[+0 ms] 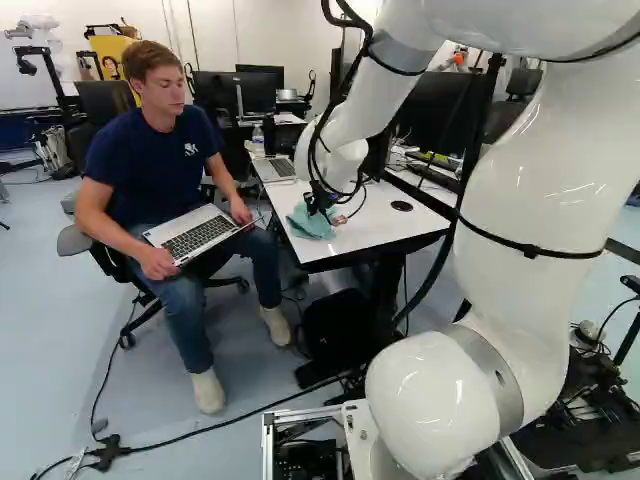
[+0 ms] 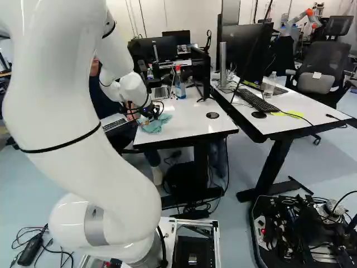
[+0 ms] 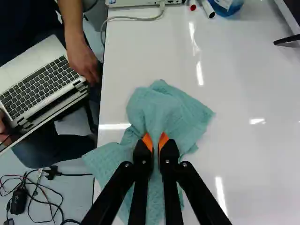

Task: Clean the table with the green towel

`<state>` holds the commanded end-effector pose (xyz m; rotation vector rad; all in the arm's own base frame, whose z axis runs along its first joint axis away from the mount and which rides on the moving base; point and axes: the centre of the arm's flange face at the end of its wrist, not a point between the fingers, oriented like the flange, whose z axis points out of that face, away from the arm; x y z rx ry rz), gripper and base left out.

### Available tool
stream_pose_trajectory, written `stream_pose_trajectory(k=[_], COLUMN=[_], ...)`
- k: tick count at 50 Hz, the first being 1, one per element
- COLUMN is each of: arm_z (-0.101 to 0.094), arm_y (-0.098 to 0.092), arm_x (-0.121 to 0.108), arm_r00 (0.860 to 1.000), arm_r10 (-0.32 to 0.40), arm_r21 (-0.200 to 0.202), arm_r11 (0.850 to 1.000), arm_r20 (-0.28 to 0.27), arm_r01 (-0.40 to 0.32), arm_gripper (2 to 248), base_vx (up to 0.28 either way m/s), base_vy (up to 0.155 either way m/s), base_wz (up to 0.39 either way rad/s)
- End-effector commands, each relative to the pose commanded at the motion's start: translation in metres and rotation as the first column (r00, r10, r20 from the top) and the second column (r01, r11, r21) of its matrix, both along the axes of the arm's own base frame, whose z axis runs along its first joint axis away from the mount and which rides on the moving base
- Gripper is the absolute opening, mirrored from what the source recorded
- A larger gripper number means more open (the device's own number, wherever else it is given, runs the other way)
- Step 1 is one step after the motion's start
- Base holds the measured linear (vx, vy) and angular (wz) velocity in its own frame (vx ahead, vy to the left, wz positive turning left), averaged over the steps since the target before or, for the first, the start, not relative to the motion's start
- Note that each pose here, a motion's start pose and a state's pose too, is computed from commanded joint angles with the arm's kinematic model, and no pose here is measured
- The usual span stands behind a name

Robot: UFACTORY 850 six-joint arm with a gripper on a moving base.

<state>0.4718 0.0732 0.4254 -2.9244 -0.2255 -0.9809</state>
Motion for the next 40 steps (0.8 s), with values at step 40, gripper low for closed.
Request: stream_pose_trajectory(k=[40], arm_z=[-0.002], arm_y=[0.023], arm_x=[0.065], arm_r00=[0.999], arm_r10=[0.022], arm_r21=[0.004], arm_r11=[1.000], arm_r20=[0.025], arm_r01=[-0.023], arm_gripper=[35], base_vx=[0.000], base_vy=[0.000], base_wz=[0.000])
